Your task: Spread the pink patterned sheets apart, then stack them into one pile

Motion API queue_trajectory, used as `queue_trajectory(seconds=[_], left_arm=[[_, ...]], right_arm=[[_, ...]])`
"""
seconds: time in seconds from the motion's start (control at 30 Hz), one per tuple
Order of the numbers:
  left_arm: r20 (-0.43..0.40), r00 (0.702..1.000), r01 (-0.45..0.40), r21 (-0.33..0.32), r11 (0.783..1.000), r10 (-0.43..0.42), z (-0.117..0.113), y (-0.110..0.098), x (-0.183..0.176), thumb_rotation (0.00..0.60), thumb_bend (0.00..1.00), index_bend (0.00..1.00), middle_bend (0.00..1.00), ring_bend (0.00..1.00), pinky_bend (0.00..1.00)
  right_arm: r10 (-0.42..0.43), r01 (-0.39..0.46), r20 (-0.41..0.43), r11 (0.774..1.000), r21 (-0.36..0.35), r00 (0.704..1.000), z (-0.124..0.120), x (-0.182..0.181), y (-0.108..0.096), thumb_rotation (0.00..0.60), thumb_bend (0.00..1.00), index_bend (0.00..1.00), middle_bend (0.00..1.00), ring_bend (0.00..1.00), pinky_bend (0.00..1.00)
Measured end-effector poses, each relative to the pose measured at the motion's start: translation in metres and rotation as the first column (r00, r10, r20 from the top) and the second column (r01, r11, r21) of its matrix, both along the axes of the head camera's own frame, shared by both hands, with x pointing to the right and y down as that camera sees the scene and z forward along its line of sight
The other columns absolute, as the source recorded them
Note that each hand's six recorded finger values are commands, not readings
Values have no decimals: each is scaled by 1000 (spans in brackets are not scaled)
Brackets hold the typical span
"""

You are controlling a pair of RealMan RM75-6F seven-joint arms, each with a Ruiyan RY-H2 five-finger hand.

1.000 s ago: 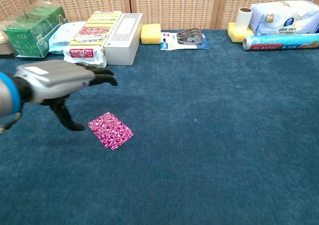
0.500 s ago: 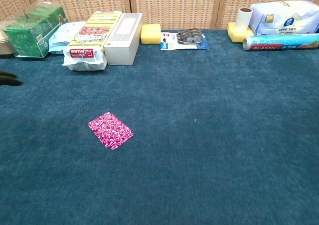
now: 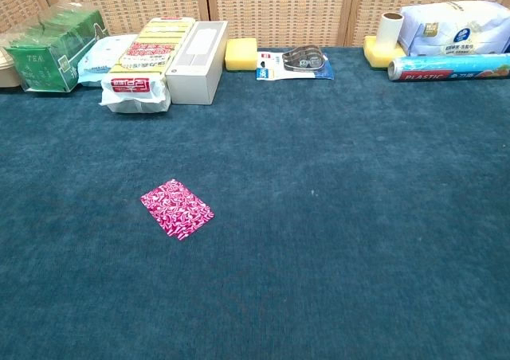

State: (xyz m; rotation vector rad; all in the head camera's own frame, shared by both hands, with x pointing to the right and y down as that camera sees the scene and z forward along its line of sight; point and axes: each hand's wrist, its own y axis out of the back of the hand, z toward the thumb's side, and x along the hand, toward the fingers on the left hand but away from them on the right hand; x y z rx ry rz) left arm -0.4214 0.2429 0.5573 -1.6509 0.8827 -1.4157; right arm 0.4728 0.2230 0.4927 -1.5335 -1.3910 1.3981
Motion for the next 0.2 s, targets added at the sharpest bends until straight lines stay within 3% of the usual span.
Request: queue_trajectory(seconds=[0.2], left_arm=[[19,998,50,90,995,-52,-20,4,-13,600,155,0,0,0,50]], right_arm=[[-7,7,5,1000,2,1000,-1,-1,1,600,8,214,2,0,0]])
